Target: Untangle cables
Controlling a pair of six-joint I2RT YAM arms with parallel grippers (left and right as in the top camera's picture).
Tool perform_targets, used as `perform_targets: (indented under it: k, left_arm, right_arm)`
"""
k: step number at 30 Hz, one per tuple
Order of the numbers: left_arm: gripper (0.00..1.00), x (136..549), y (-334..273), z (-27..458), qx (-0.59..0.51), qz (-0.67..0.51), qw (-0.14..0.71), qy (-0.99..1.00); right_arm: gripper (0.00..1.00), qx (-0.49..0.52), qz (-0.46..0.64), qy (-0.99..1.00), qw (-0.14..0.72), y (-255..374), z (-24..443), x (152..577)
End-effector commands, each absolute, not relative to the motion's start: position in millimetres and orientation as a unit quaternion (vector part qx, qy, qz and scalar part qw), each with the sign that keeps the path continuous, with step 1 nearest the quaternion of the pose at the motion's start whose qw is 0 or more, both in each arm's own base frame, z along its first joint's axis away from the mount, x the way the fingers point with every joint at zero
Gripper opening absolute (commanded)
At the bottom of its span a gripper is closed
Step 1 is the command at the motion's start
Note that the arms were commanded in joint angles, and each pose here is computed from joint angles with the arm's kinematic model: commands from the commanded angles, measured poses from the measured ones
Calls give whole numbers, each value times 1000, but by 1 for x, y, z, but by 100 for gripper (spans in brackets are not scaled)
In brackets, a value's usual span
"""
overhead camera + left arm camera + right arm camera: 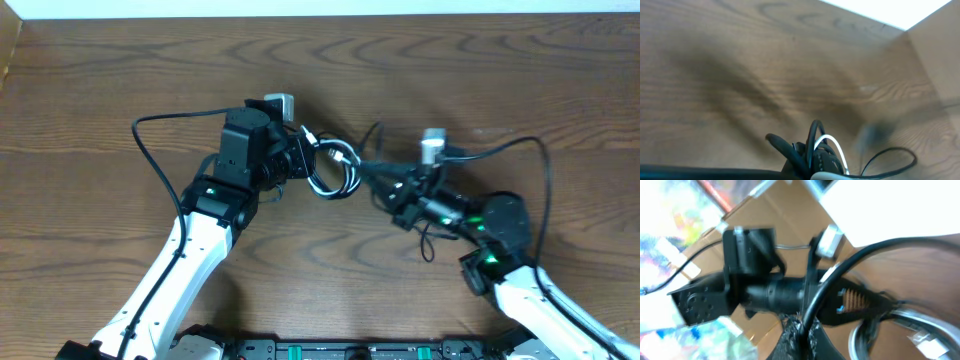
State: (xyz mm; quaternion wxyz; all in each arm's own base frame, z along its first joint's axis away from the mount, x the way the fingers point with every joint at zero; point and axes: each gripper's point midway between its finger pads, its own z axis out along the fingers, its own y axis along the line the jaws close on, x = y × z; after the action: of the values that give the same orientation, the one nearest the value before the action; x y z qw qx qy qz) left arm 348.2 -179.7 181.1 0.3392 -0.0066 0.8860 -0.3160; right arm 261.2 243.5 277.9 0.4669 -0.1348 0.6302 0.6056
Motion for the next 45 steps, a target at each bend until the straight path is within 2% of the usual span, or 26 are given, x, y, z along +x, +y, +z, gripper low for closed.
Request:
perform_targets:
  k: [1, 6, 11, 13, 14, 15, 16, 18, 20, 21, 28, 34, 37, 45]
  left_arm:
    - [7, 350, -173, 177, 6, -286, 346, 894]
    - [8, 357, -153, 170, -29, -235, 359, 903]
    - [8, 365, -156, 180, -67, -262, 369, 889]
    - [8, 370, -158, 189, -65, -270, 386, 880]
    - [7, 374, -160, 194, -68, -276, 395, 873]
    - [8, 378, -163, 204, -81, -296, 405, 861]
    - [8, 380, -165, 209, -87, -310, 408, 854]
    - [8, 382, -172, 219, -90, -337, 413, 841]
    - [8, 382, -178, 226, -79, -355, 414, 834]
    - [8, 380, -180, 226, -74, -361, 411, 834]
    - [8, 362, -204, 229, 21, -397, 388, 831]
    - [8, 347, -218, 234, 31, -449, 347, 823]
    - [8, 340, -224, 236, 20, -477, 319, 819]
    - [8, 332, -234, 238, -1, -503, 284, 816]
  right_arm:
    - [1, -111, 595, 649, 461, 223, 275, 272]
    - [1, -29, 518, 739, 429, 192, 216, 301]
    - [5, 22, 467, 810, 354, 180, 159, 294]
    - [18, 40, 447, 830, 331, 175, 142, 291]
    - [20, 51, 437, 839, 321, 172, 134, 289]
    - [40, 68, 424, 850, 305, 168, 124, 286]
    - [57, 74, 417, 855, 299, 166, 119, 285]
    - [72, 85, 404, 865, 286, 162, 110, 281]
    - [92, 85, 399, 870, 277, 162, 106, 278]
    - [95, 73, 402, 869, 278, 164, 107, 277]
    - [99, -27, 470, 829, 303, 188, 141, 269]
    - [98, 61, 518, 815, 253, 192, 151, 271]
    - [92, 82, 535, 802, 251, 193, 160, 275]
    - [61, 59, 579, 765, 274, 210, 194, 275]
